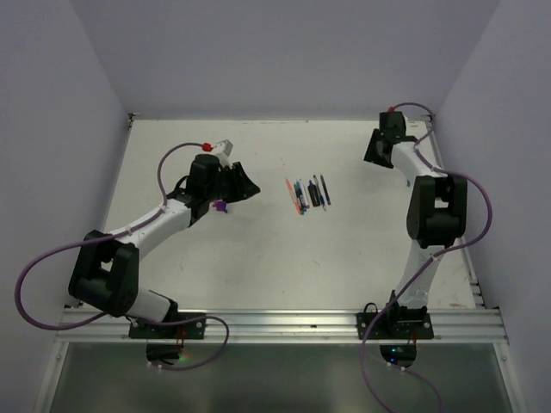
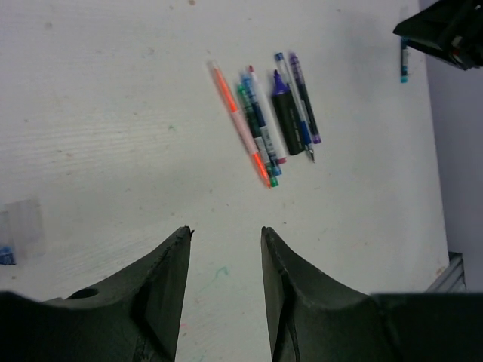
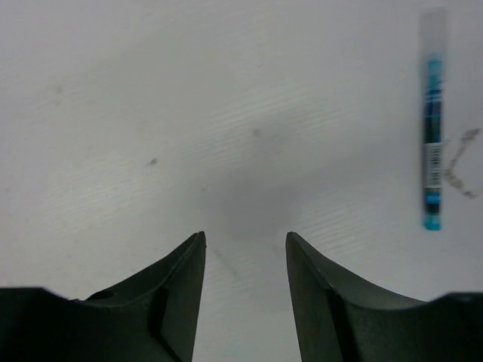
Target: Open the pen caps
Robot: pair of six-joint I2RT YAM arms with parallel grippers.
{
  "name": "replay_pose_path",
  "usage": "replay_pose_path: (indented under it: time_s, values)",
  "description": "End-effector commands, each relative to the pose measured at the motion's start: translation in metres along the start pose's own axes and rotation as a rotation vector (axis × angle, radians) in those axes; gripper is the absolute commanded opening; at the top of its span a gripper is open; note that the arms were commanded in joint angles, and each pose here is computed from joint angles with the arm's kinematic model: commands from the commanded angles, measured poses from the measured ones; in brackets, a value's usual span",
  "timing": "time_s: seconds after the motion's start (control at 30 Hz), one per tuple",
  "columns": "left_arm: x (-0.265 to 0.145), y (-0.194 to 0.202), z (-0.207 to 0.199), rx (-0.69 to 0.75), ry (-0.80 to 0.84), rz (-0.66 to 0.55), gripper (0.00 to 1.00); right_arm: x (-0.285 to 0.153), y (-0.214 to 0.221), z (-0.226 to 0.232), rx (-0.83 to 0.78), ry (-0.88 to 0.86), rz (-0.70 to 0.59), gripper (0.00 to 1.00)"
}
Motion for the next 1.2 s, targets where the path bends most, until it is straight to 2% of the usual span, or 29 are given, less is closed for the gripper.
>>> replay_pose_path:
  time_s: [0.0, 0.1, 0.2, 0.37, 0.9, 1.17]
  values:
    - [-0.004, -0.007, -0.032, 0.003, 0.267, -0.107, 0.46, 0.010, -0.023, -0.051, 0.144, 0.151, -0.090, 0.52]
    - [-0.001, 0.006, -0.037, 0.003, 0.318, -0.068, 0.46, 0.027, -0.021, -0.067, 0.115, 0.210, -0.071, 0.61]
    - [0.001, 0.023, -0.044, 0.021, 0.346, -0.044, 0.46, 0.041, -0.018, -0.087, 0.138, 0.239, -0.053, 0.62]
    - [0.015, 0.038, -0.042, 0.048, 0.330, 0.036, 0.47, 0.050, -0.013, -0.101, 0.167, 0.249, -0.013, 0.62]
    - [0.029, 0.045, -0.036, 0.049, 0.314, 0.074, 0.47, 0.054, 0.000, -0.123, 0.166, 0.285, 0.028, 0.60]
    - [0.032, 0.049, -0.034, 0.048, 0.317, 0.090, 0.47, 0.040, -0.005, -0.129, 0.150, 0.317, -0.012, 0.60]
Point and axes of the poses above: each gripper's point midway between its finger pads, its own x axis out along the fingers, its own z axis along the line the jaws close on, y = z × x, the point moved 9 cm from there along -x, back along the fingers, and after that the axes turned 7 degrees about -x, right-handed, at the moved point
